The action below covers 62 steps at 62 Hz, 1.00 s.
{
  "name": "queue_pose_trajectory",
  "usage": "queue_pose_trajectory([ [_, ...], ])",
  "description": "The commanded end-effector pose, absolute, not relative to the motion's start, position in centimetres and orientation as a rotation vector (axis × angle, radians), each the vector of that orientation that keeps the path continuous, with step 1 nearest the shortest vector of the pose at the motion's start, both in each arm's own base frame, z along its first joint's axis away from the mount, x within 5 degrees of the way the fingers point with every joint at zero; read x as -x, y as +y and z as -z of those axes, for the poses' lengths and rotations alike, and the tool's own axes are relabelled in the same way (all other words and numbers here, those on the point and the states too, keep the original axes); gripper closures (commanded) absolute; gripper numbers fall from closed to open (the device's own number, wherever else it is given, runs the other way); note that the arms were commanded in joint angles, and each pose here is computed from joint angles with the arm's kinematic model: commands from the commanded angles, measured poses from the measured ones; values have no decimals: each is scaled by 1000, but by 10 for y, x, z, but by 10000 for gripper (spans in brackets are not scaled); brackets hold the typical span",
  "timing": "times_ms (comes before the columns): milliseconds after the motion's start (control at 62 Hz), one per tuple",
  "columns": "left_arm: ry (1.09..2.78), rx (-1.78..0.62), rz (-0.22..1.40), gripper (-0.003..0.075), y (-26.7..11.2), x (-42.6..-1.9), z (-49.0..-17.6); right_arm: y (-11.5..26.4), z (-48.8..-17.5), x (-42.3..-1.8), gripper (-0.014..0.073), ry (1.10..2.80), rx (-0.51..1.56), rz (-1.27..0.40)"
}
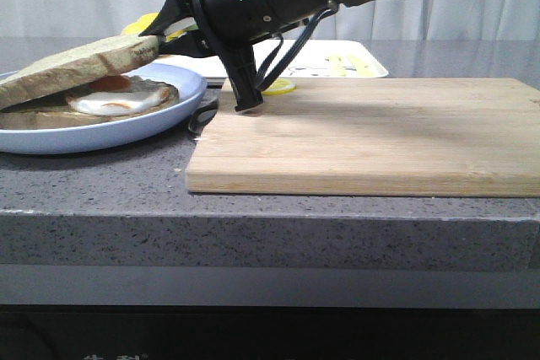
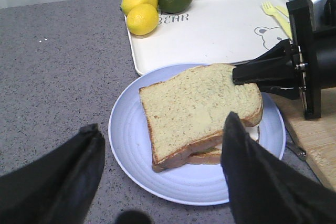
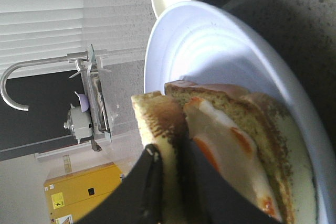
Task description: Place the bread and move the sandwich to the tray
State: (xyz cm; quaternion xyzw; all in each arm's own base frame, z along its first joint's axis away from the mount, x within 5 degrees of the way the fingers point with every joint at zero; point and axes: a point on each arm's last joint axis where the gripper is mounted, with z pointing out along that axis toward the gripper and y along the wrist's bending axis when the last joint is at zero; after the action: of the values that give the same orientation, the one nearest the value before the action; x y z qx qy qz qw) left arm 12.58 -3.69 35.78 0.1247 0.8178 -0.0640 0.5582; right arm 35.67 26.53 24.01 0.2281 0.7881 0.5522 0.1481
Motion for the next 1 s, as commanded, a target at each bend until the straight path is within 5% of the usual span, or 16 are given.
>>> queue_pose_trajectory([
  [0,1819,-290,175,248,-39,-127,-376,266,-281,-352,359,2143,-639,-1757],
  [145,1819,-290,175,248,-39,-127,-376,266,-280,-352,152,2156,-614,-1740],
  [258,1819,-290,175,248,-39,-127,-376,266,-279,-350,76,2183,-548,-1705],
  [468,1819,-290,175,248,-39,-127,-376,249,-292,-345,72,2228,-264,-1522],
  [742,1819,-290,175,248,-39,-127,-376,198,-350,-319,75,2188,182,-1235],
  [985,1819,-290,175,248,-39,-127,-376,130,-393,-276,75,2265,374,-771],
])
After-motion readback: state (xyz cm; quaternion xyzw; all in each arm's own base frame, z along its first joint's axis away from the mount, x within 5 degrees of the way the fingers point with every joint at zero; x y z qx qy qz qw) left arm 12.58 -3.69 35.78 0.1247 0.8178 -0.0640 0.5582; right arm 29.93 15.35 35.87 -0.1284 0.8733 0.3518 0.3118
